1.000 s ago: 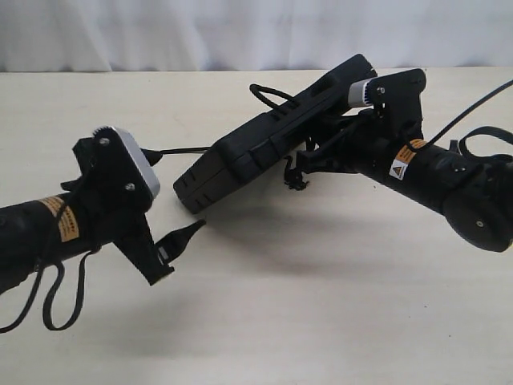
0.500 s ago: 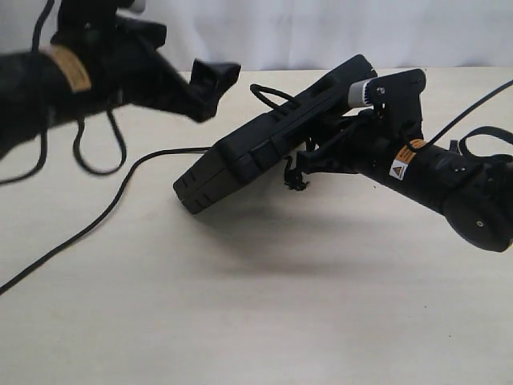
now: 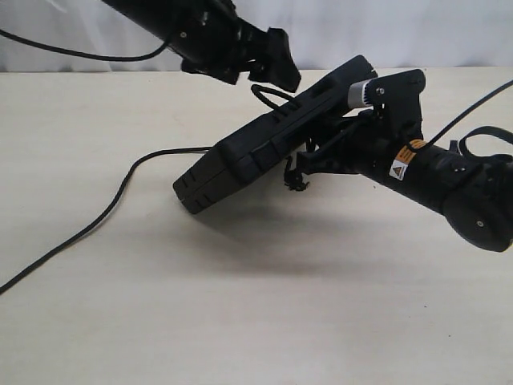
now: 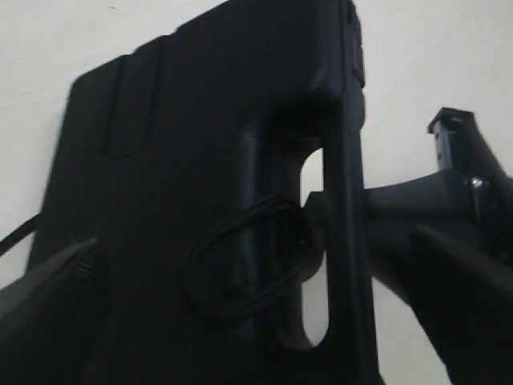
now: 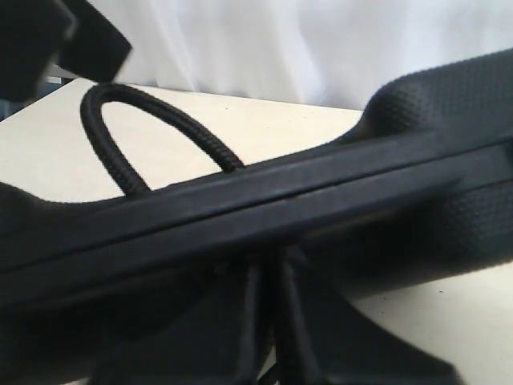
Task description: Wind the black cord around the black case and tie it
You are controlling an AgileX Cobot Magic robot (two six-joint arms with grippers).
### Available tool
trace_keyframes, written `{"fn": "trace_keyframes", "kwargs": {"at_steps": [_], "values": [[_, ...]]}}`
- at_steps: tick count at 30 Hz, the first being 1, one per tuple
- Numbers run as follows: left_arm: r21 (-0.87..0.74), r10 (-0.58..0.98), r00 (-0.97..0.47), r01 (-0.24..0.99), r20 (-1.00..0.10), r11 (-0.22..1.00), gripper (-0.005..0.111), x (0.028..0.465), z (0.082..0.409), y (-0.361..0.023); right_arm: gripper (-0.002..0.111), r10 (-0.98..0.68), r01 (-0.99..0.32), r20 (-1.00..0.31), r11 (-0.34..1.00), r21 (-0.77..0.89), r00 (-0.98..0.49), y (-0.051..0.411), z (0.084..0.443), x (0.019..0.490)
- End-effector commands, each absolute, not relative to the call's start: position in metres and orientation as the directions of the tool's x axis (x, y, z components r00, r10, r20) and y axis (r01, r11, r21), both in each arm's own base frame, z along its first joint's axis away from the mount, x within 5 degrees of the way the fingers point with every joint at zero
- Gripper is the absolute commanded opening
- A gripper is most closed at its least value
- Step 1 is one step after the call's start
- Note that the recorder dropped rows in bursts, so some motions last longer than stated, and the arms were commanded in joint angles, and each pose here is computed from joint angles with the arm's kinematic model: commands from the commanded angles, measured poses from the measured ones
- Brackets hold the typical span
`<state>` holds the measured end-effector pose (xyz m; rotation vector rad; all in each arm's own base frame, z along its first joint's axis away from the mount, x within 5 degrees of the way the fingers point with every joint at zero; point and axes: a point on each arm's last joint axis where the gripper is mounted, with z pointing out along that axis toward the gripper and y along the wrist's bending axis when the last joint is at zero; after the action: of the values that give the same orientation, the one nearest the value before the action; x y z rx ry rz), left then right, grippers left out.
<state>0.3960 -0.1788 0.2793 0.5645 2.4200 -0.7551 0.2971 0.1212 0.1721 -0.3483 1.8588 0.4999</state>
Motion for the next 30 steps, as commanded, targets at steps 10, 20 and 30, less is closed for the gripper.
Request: {"fn": "trace_keyframes", "kwargs": {"at_steps": [10, 20, 30], "values": [[-0.486, 0.175, -0.817, 0.483, -0.550, 0.728, 0.091, 0.418, 0.250, -0.180, 0.004, 0.002, -0.477, -0.944, 0.863, 0.168, -0.329, 0.122, 0.173, 0.297], [-0.534, 0.101, -0.830, 0.441, -0.549, 0.722, 0.015, 0.425, 0.243, -0.183, 0.032, 0.032, -0.442, -0.922, 0.871, 0.214, -0.385, 0.121, 0.170, 0.297], [-0.535, 0.072, -0.821, 0.434, -0.567, 0.725, 0.000, 0.428, 0.245, -0.183, 0.068, -0.013, -0.324, -0.851, 0.928, 0.186, -0.525, 0.105, 0.186, 0.283]]}}
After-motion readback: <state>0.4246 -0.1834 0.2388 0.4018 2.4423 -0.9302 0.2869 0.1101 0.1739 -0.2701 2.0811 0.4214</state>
